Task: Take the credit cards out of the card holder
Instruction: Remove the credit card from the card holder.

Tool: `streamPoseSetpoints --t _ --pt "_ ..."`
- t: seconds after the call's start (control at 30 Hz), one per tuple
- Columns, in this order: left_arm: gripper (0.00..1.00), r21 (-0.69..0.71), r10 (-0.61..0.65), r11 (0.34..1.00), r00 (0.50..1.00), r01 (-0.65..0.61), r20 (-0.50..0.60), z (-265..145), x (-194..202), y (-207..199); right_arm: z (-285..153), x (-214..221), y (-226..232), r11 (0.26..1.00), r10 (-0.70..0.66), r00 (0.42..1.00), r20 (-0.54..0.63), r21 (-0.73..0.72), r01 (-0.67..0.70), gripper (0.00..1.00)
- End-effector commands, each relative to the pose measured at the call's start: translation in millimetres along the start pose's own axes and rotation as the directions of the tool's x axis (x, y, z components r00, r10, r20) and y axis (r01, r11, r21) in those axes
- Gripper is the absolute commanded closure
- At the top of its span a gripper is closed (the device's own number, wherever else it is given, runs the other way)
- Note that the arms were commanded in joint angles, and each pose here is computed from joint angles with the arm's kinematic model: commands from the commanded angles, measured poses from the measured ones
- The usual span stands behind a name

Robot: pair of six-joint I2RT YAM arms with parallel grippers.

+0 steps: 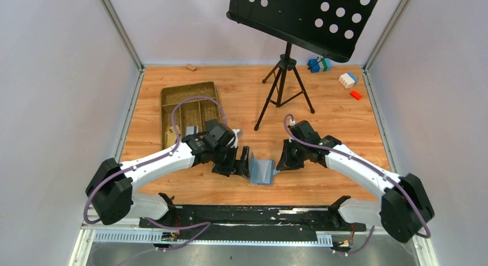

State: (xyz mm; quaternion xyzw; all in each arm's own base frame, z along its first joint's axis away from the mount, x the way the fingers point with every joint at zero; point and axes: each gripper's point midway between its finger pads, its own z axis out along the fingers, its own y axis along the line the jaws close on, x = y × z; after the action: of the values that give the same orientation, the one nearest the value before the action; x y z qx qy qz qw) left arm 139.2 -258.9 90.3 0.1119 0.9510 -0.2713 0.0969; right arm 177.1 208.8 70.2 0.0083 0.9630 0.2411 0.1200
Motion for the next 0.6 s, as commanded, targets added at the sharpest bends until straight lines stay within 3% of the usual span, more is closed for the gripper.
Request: streamPoseSetpoints --t 0.0,0.2,0.4,0.57 --pt "0.0 0.093 0.048 0.994 0.998 -0.052 0.045 -1 -19 -39 -42 -10 33 0.99 -0.061 0.994 0.088 -0.123 0.072 1.0" --pt "0.0 0.088 0.093 0.992 0.995 -0.095 0.029 16 -23 -54 -42 2 34 0.98 -0.078 0.994 0.072 -0.177 0.089 1.0" --pt "0.0 -0.036 0.102 0.994 0.994 -0.104 -0.036 46 -25 -34 -39 -5 38 0.979 -0.087 0.993 0.082 -0.179 0.1 1.0" --pt "0.06 -0.028 0.111 0.993 0.992 -0.113 -0.052 56 -34 -42 -42 -3 43 0.976 -0.098 0.994 0.053 -0.191 0.106 1.0"
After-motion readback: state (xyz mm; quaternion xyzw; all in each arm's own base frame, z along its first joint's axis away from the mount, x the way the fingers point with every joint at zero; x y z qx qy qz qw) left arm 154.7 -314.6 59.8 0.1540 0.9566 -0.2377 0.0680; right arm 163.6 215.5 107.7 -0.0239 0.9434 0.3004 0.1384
